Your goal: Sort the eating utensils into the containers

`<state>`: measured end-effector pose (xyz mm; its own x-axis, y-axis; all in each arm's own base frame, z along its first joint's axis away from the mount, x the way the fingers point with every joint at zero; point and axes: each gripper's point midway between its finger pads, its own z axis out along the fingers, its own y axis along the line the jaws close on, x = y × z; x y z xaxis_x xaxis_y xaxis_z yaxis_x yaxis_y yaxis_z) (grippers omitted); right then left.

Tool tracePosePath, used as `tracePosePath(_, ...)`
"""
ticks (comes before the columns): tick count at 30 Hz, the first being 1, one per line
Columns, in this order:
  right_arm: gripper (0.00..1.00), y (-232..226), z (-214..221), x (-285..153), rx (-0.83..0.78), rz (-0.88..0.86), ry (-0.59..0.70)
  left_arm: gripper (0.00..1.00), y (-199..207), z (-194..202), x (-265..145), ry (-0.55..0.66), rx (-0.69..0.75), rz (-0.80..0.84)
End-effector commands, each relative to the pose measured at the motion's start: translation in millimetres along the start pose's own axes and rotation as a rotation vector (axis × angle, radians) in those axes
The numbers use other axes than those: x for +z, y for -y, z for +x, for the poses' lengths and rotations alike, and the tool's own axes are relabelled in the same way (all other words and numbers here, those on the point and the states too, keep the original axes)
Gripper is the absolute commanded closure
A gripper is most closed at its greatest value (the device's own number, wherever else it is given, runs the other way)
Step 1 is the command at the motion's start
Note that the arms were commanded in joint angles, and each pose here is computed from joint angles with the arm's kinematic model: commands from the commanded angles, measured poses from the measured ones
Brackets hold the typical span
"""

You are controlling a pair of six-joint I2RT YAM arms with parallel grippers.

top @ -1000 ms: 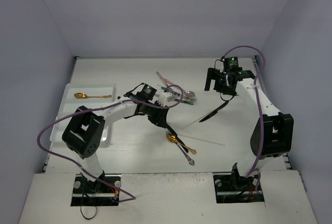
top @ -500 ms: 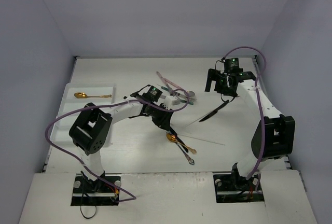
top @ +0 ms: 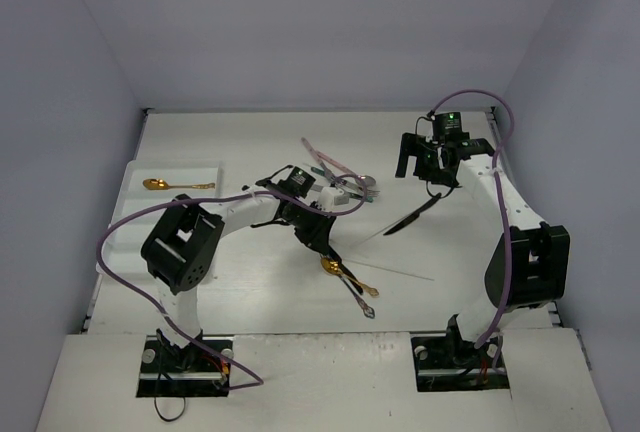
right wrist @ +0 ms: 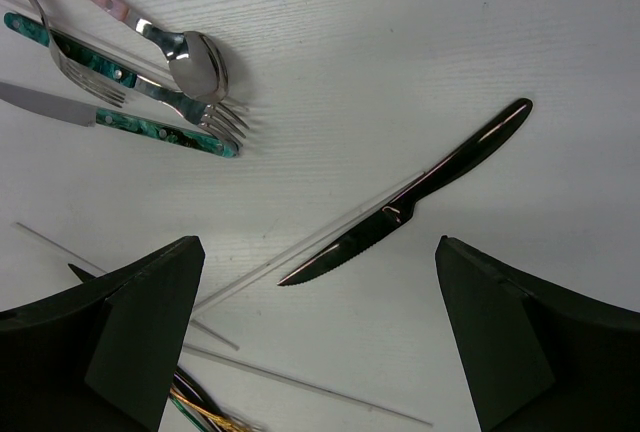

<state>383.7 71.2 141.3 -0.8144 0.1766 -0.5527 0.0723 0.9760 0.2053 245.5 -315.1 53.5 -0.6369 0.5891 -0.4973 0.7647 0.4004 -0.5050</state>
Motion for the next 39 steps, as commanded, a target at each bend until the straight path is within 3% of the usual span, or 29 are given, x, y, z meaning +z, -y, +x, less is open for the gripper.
tracePosePath(1, 0.0, -0.1, -12.9, -16.1, -0.007, -0.013, 0.064, 0.82, 12.1, -20.3, -5.9, 0.036, 0.055, 0.044)
tracePosePath(9, 0.0, 2.3, -9.6, -14.2, -0.014, -0.007, 0.054, 0.83, 13.8, -16.6, -3.8, 0.024, 0.043, 0.062)
tracePosePath(19, 0.0, 4.0, -6.5, -13.1, -0.019, -0.002, 0.048, 0.99, 16.3, -17.1, -5.9, 0.028, 0.043, 0.066)
tracePosePath(22, 0.0, 4.5, -6.4, -12.5, -0.017, -0.001, 0.047, 1.0, 15.6, -19.9, -9.0, 0.028, 0.04, 0.053)
tracePosePath(32, 0.0, 1.7, -8.8, -9.5, -0.018, -0.011, 0.042, 1.0, -20.3, -70.0, -77.7, 0.168, 0.094, -0.273)
tracePosePath(39, 0.0, -0.5, -12.3, -2.8, -0.023, -0.019, 0.032, 1.0, -51.1, -101.0, -157.5, 0.235, 0.217, -0.623)
